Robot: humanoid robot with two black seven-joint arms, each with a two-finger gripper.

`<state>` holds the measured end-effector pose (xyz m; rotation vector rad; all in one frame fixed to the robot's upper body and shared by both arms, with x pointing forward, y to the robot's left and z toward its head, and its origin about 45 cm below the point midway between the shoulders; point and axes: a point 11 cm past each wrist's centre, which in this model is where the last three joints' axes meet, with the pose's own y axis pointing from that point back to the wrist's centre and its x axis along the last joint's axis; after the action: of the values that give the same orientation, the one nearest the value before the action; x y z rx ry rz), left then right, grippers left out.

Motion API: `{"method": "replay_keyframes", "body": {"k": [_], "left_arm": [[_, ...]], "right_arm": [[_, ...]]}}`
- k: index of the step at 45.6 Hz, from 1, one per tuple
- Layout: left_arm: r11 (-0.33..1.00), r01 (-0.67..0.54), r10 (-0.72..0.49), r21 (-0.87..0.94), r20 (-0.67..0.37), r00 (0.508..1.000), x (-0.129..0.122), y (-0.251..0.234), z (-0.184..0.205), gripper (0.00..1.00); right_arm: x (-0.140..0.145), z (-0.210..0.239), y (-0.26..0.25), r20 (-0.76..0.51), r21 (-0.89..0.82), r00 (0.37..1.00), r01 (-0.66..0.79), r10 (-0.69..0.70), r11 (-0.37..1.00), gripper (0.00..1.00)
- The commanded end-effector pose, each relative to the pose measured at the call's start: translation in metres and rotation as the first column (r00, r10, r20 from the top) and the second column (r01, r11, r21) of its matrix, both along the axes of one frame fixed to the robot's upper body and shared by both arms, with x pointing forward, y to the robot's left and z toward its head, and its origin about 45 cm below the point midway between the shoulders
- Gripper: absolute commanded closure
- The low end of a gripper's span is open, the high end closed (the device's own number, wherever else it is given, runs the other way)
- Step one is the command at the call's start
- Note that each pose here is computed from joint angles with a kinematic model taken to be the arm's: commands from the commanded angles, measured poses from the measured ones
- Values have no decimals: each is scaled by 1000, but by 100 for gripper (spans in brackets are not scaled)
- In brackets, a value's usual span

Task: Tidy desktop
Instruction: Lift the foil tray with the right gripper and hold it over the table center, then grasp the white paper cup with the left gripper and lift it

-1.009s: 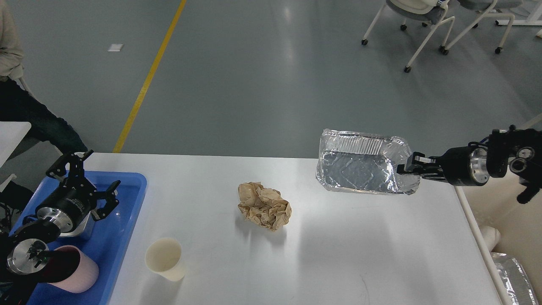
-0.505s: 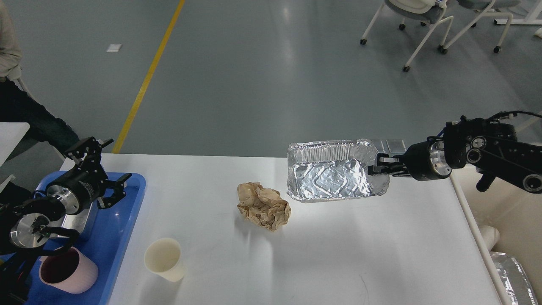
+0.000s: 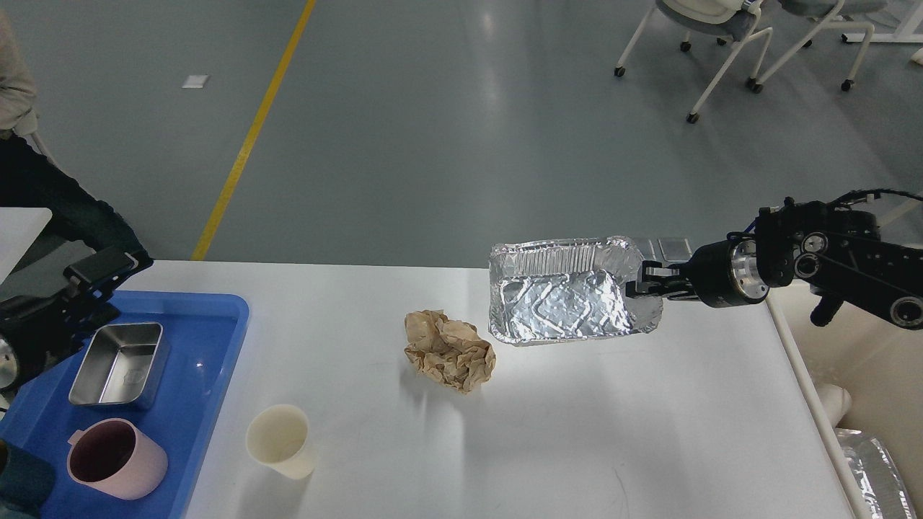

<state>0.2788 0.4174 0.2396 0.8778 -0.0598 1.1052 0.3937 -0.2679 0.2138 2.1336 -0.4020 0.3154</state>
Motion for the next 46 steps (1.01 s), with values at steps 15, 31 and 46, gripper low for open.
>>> {"method": "replay_keyframes", "body": {"k": [15, 31, 46], "left_arm": [[915, 210, -158, 343, -174, 972, -43, 44, 13, 3], [919, 330, -287, 217, -209, 935, -38, 13, 10, 3], [890, 439, -409, 124, -209, 888, -43, -48, -57, 5]], "right_arm": [[0, 0, -3, -1, -4, 1000, 4, -4, 1000, 100], [-1, -2, -1, -4, -2, 1000, 3, -3, 1000, 100], [-2, -3, -2, -6, -1, 1000, 6, -6, 1000, 100]]}}
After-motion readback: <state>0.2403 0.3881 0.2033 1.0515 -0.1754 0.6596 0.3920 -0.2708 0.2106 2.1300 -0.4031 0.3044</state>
